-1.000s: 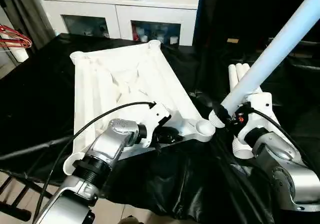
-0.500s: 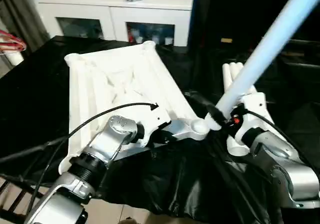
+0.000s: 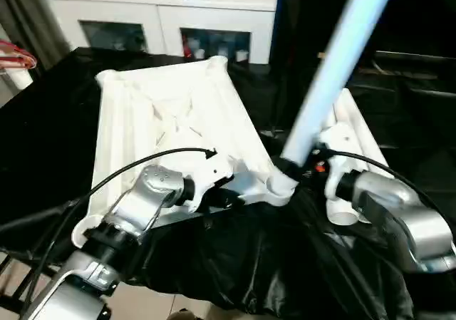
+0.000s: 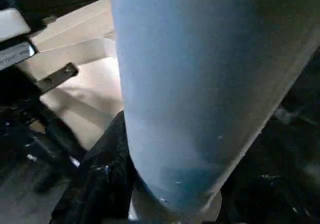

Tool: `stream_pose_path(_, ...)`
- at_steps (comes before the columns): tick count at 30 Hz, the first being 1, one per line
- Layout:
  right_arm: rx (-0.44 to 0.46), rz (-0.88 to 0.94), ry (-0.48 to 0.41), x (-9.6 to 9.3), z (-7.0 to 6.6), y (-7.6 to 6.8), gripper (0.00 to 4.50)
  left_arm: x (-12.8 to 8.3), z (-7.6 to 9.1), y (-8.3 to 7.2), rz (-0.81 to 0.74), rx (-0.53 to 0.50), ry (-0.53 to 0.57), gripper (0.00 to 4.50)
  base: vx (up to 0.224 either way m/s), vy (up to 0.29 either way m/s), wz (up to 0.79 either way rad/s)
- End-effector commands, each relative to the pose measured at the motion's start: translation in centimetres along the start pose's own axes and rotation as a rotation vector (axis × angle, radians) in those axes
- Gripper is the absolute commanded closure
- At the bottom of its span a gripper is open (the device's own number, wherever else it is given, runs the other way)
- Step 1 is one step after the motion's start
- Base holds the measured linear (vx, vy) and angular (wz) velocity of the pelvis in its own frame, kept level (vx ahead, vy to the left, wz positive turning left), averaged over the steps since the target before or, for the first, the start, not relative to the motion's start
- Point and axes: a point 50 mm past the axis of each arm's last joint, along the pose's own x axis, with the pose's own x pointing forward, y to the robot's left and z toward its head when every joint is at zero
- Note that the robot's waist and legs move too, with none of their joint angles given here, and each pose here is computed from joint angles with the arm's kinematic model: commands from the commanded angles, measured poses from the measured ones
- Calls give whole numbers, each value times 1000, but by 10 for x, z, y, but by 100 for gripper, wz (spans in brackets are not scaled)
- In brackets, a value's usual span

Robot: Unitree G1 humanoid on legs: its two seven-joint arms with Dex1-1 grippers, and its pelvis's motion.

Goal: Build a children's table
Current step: Insert table leg to table base

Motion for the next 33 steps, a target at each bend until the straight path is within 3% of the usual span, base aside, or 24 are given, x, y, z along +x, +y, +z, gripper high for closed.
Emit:
stream_pose_path(1, -7, -3, 12, 2, 1, -2, 261, 2, 1, -5, -31, 0, -27, 450, 0, 0, 0)
stream_pose_path(2, 1, -1, 17, 4, -1, -2, 261, 1, -2, -6, -28, -4, -13, 395, 0, 0, 0)
stream_pose_path(8, 13, 19, 32, 6, -5, 1, 261, -1, -8, -5, -6, 21, 20, 353, 0, 0, 0)
stream_pose_path(12, 15, 25, 41, 7, -8, 2, 261, -3, -10, -7, -29, 1, 20, 353, 0, 0, 0)
stream_pose_path(24, 4, 38, 68, 6, -10, 1, 261, -10, -12, -5, -23, -21, 18, 450, 0, 0, 0)
stream_pose_path(33, 5, 54, 93, 4, -13, 3, 261, -8, -14, -7, -33, -29, 23, 450, 0, 0, 0)
